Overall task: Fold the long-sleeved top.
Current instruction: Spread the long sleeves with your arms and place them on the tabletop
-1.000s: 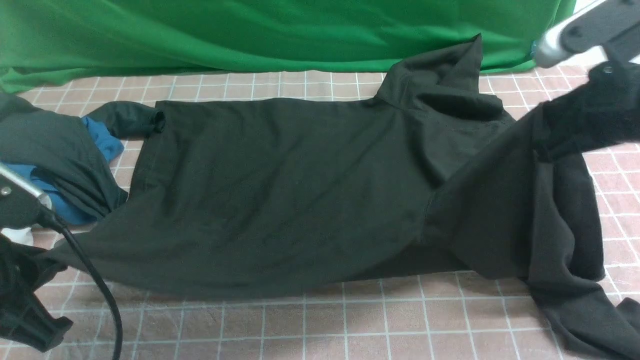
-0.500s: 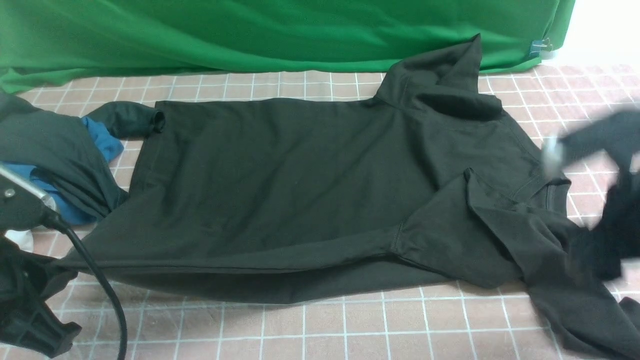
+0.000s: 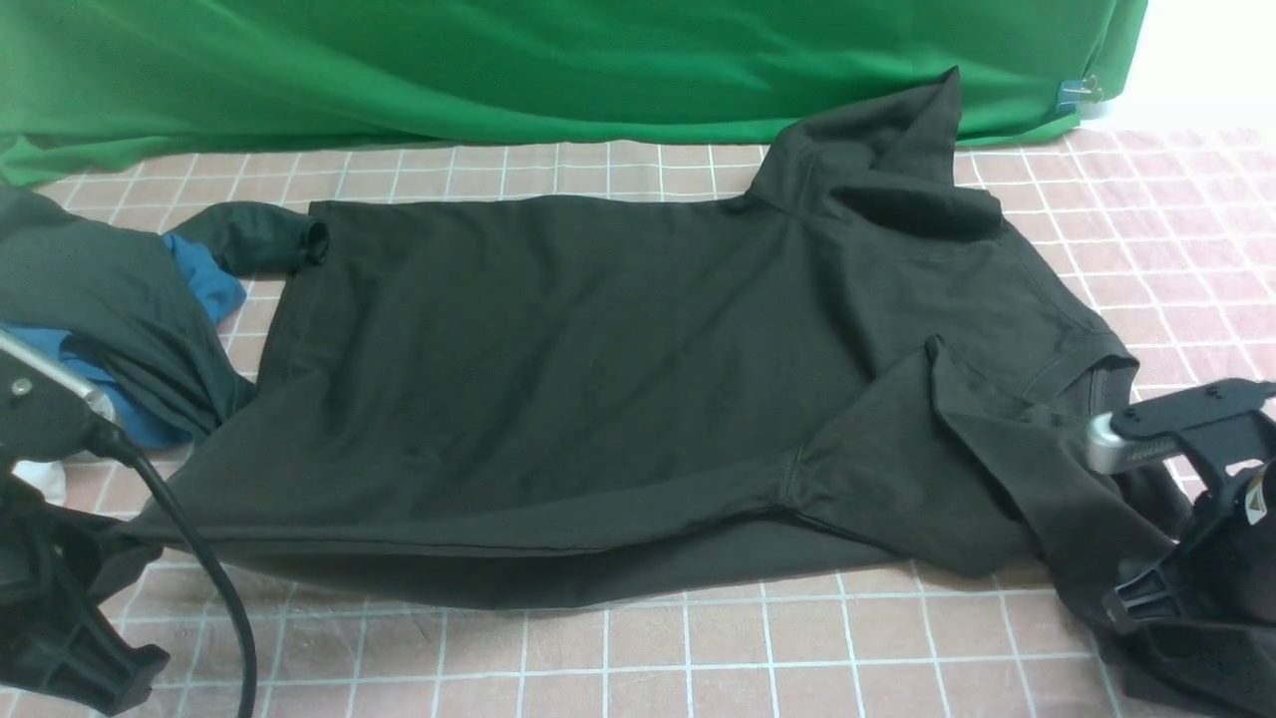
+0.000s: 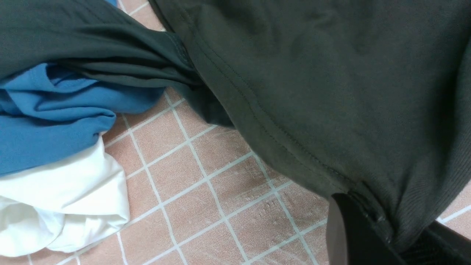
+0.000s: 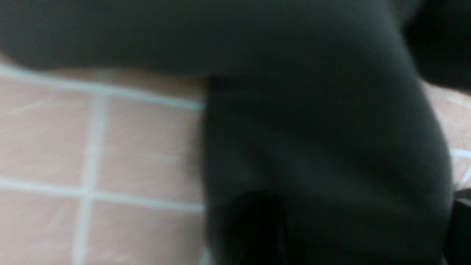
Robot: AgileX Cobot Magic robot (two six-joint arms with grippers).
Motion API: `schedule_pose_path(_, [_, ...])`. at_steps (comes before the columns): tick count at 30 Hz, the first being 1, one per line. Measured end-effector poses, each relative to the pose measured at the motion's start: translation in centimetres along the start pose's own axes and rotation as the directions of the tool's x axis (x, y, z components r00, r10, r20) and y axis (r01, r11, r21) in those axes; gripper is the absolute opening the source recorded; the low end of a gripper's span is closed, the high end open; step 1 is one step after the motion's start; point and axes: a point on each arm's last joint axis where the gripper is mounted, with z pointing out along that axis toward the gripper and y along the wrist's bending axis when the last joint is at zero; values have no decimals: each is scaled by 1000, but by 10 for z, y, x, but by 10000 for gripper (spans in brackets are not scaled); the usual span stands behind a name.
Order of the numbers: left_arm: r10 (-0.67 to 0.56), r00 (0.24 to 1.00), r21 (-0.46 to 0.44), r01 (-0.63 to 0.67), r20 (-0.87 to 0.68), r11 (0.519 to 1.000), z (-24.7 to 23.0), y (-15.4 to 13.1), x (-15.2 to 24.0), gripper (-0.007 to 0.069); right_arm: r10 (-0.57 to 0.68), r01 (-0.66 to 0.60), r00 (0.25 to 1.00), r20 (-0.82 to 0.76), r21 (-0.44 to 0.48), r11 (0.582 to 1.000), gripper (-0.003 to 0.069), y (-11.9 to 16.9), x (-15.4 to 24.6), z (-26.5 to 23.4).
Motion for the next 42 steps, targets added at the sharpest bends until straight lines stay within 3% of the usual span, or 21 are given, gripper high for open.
schedule_pose_path(5, [-9,1000,9,9,4,1000,0,-1,0,50,35,-37,999,-27,-79,996,570,-5,-1,9])
schedule_pose_path(8, [-17,1000,17,17,7,1000,0,-2,-1,50,-4,1,1000,-20,-137,991,477,-2,-3,8])
schedule_pose_path(10, [-17,1000,17,17,7,1000,0,-2,-1,50,-24,20,999,-22,-172,985,354,1,-2,7])
schedule_pose_path(12, [-17,1000,17,17,7,1000,0,-2,-1,50,-30,18,998,-55,-209,978,170,4,1,6])
schedule_pose_path(13, [-17,1000,17,17,7,1000,0,-2,-1,50,-32,19,998,-60,-211,977,156,4,1,6])
schedule_pose_path(14, [-17,1000,17,17,7,1000,0,-2,-1,50,-34,7,994,-108,-247,969,85,8,8,0])
schedule_pose_path(18, [-17,1000,17,17,7,1000,0,-2,-1,50,-93,61,991,-99,-293,954,72,20,28,-36])
schedule_pose_path(25, [23,1000,-24,-23,-4,999,0,2,0,50,-201,266,954,220,-324,908,72,37,80,-117])
schedule_pose_path(29, [32,999,-46,-31,23,998,0,4,-2,50,-277,458,836,474,-325,827,72,39,131,-157])
schedule_pose_path(32, [39,998,-59,-36,39,998,0,5,-4,50,-286,603,689,666,-308,736,72,35,176,-179])
schedule_pose_path(34, [41,998,-64,-38,45,997,0,6,-4,50,-267,640,631,728,-294,710,72,32,194,-185])
schedule_pose_path(40, [40,998,-63,-38,44,997,0,6,-4,50,-234,690,584,777,-322,648,72,31,217,-189])
schedule_pose_path(41, [40,998,-62,-38,43,997,0,6,-4,50,-245,731,552,797,-321,602,72,35,219,-191])
schedule_pose_path(42, [41,998,-63,-38,42,997,0,6,-4,50,-249,742,542,803,-318,590,72,36,219,-191])
